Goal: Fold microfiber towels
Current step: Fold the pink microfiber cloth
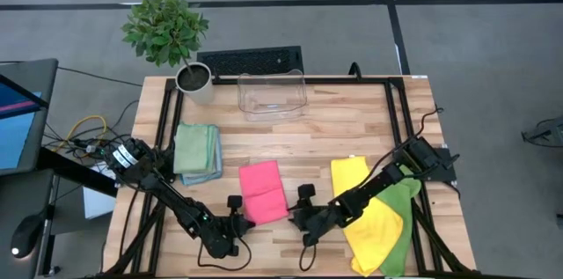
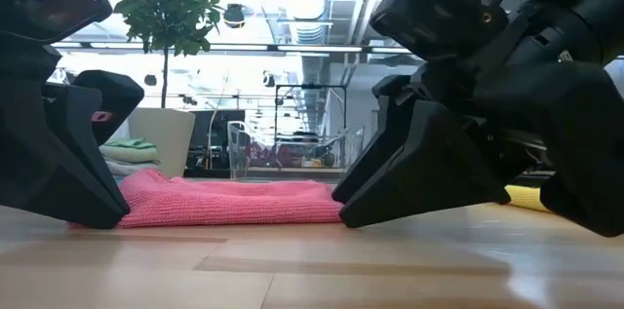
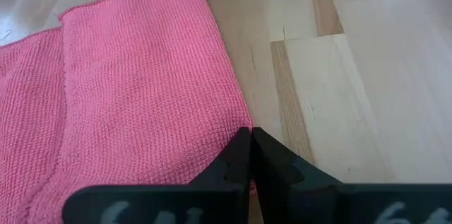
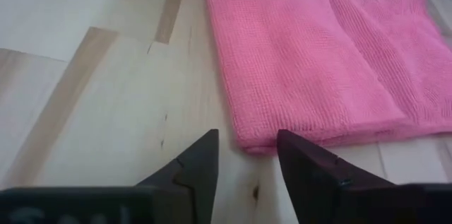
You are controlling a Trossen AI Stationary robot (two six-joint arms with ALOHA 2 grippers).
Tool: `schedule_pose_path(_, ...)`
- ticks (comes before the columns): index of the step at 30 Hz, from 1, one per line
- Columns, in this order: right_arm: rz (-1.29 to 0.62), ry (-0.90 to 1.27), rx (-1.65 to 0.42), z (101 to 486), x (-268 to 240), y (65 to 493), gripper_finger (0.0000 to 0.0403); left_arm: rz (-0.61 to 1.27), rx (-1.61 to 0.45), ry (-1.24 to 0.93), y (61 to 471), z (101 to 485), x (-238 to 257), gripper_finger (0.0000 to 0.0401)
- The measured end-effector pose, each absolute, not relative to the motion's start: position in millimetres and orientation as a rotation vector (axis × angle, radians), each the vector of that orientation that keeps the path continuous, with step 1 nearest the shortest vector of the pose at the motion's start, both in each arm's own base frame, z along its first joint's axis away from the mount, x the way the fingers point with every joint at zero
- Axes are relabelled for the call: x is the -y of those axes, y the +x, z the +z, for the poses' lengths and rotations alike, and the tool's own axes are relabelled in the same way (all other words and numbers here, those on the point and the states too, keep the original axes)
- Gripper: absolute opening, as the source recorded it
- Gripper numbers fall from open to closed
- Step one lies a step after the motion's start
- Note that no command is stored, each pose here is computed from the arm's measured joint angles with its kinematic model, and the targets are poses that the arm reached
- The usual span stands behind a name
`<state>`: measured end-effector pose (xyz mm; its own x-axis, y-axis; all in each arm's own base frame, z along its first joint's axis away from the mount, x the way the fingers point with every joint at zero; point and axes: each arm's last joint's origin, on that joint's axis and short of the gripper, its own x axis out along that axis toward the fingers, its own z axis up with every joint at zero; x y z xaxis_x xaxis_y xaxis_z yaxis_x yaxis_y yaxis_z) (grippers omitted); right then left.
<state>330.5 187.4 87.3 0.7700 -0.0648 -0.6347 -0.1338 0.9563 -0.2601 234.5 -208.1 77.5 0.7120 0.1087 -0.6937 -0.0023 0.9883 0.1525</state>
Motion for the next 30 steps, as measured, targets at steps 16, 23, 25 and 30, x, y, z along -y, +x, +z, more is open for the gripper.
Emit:
schedule_pose_path(16, 0.074, -0.407, -0.521, 111.7, -210.7, 323.6, 0.0163, 0.06, -0.757, 0.161, 235.0, 77.4, 208.4, 0.0)
schedule_pose_path(23, 0.092, -0.375, -0.574, 94.7, -190.8, 337.5, 0.0163, 0.063, -0.754, 0.163, 235.1, 77.4, 208.4, 0.0)
schedule_pose_path(25, 0.112, -0.351, -0.575, 87.8, -188.0, 342.2, 0.0163, 0.066, -0.753, 0.158, 235.1, 77.4, 208.3, 0.0)
schedule_pose_path(30, 0.098, -0.322, -0.587, 61.8, -191.3, 343.3, 0.0163, 0.068, -0.753, 0.154, 235.1, 77.4, 208.3, 0.0)
